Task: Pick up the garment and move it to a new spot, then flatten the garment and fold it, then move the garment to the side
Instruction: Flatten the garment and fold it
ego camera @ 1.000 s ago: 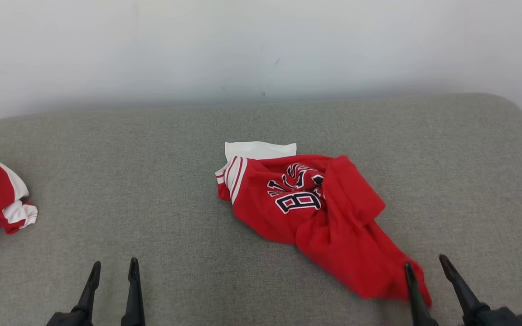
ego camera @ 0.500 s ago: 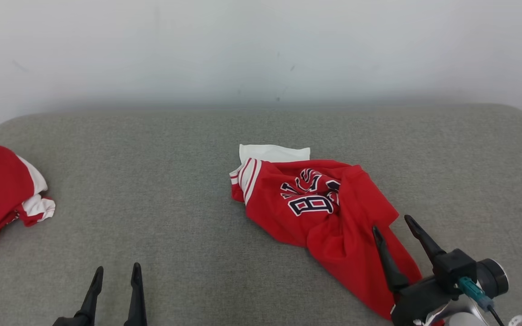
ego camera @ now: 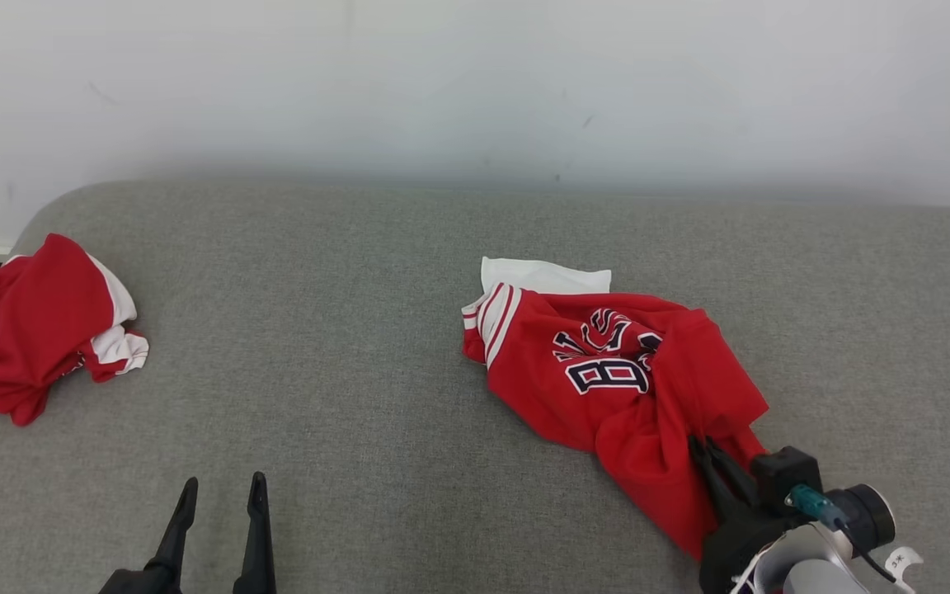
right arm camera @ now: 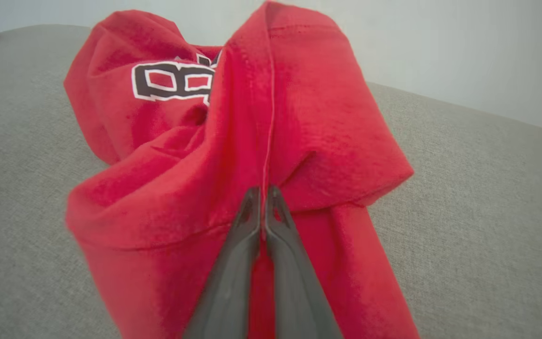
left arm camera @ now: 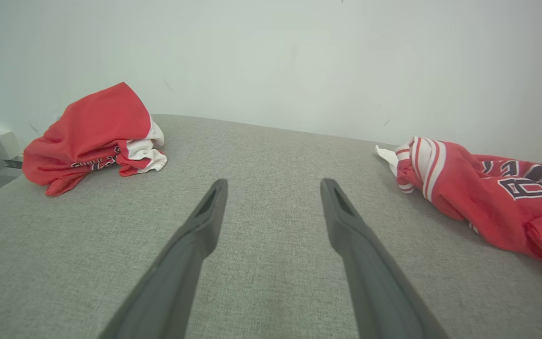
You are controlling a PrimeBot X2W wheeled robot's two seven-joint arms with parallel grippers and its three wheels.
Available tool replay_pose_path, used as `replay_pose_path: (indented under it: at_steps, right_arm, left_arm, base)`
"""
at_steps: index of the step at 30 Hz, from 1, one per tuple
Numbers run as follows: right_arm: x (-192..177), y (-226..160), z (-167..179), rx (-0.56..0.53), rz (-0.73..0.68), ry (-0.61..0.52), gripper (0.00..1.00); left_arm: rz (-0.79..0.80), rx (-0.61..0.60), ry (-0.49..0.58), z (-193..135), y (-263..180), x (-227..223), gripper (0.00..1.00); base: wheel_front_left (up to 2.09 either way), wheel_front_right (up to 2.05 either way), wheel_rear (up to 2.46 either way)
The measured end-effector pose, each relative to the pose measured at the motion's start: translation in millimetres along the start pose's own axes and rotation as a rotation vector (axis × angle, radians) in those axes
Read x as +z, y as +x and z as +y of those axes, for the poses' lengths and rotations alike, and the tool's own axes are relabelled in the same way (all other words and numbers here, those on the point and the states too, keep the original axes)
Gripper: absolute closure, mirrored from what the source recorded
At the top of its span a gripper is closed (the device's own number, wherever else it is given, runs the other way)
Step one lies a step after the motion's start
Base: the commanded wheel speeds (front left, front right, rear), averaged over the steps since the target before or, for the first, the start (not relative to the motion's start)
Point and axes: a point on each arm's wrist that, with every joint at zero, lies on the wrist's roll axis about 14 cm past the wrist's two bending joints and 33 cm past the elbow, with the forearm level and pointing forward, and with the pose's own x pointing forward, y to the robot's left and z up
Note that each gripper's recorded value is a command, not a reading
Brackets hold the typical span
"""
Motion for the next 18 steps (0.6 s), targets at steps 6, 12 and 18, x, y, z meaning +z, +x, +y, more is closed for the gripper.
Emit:
replay_pose_path:
  at_steps: [6,12,18]
  right_arm:
    - [20.0,-2.9,-8.0,-0.033,-0.073,0.053,1.00]
    - [49.5,-36.5,-1.2,-0.008,-0.225,0.097,1.00]
    - [38.9,-91.3,-11.4,-0.034,-0.244,0.115,1.00]
  left_arm:
    - [0.013,0.001,-0.001,-0.1,-4.8,-4.4,0.00]
    - [0.017,-0.030,-0.019,-10.7,0.4,-6.1,0.00]
    - [0.022,-0.083,-0.028,-28.0,12.1,-8.5,0.00]
  base:
    - [0.00,0.00,0.00]
    - [0.00,0.00,0.00]
    - [0.00,0.00,0.00]
